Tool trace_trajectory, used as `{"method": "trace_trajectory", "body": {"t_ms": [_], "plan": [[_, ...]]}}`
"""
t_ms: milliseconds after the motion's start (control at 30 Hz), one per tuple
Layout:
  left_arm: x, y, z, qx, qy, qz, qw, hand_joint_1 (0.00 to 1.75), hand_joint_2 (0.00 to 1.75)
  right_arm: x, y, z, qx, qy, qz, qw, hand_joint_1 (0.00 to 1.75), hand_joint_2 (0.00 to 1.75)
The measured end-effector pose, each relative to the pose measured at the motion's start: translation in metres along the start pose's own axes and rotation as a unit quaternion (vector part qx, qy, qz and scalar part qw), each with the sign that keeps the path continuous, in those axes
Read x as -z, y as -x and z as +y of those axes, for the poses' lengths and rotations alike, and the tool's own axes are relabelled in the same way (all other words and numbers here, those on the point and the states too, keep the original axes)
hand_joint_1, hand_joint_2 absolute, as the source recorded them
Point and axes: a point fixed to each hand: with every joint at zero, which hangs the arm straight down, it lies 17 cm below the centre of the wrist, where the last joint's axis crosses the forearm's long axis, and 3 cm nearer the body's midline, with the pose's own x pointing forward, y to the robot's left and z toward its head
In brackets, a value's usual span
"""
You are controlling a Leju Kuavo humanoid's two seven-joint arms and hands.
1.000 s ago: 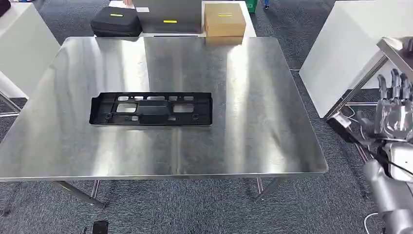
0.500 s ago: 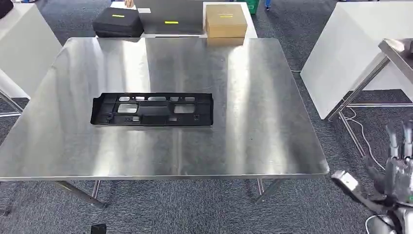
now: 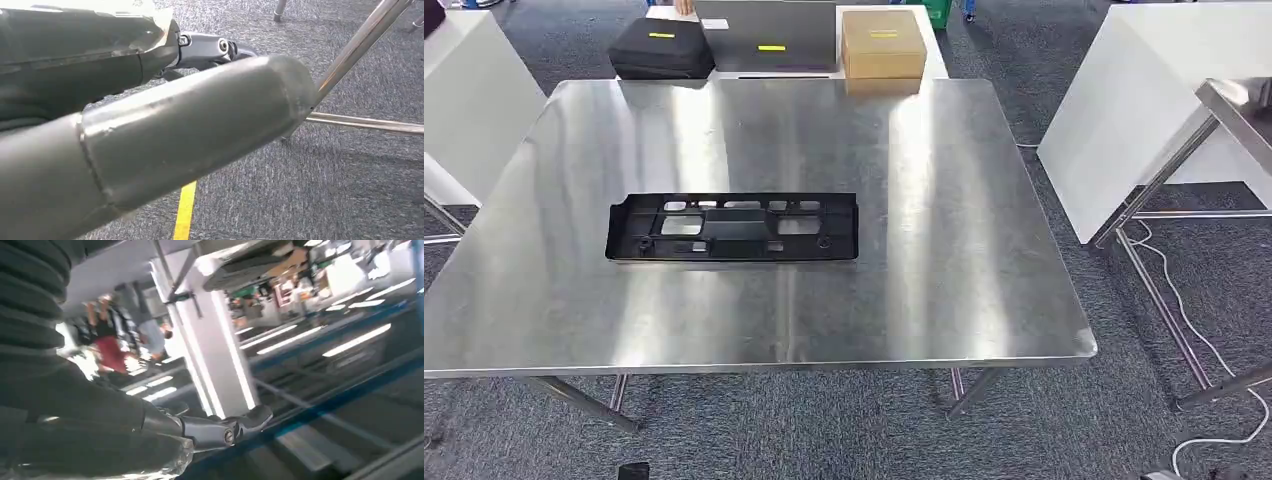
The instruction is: Take the parts from the cabinet and place them on the table.
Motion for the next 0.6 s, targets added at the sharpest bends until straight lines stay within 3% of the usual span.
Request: {"method": "trace_trajectory", "body": {"t_ms": [67, 167, 200, 333, 533, 600], "plan": [[0.0, 0.0, 0.0, 0.0, -0.001, 0.001, 1.0, 0.0, 0.0, -0.008, 0.016, -0.007, 0.006, 0.01, 0.037, 0.999, 0.0, 0.0], [0.0, 0.001, 0.002, 0.0, -0.003, 0.002, 1.0, 0.0, 0.0, -0.019, 0.026, -0.005, -0.003, -0.001, 0.051, 0.999, 0.0, 0.0], [0.0, 0.002, 0.002, 0.0, -0.003, 0.002, 1.0, 0.0, 0.0, -0.022, 0.029, -0.003, -0.006, -0.005, 0.057, 0.998, 0.0, 1.75], [0.0, 0.003, 0.003, -0.005, -0.007, 0.006, 1.0, 0.0, 0.0, -0.046, 0.043, 0.02, 0.0, -0.035, 0.097, 0.995, 0.0, 1.75], [0.0, 0.006, 0.006, -0.01, -0.013, 0.013, 1.0, 0.0, 0.0, -0.085, 0.048, 0.068, -0.018, -0.121, 0.115, 0.986, 0.0, 1.75], [0.0, 0.007, 0.006, -0.011, -0.014, 0.014, 1.0, 0.0, 0.0, -0.115, 0.055, 0.094, -0.019, -0.166, 0.141, 0.976, 0.0, 1.75]]}}
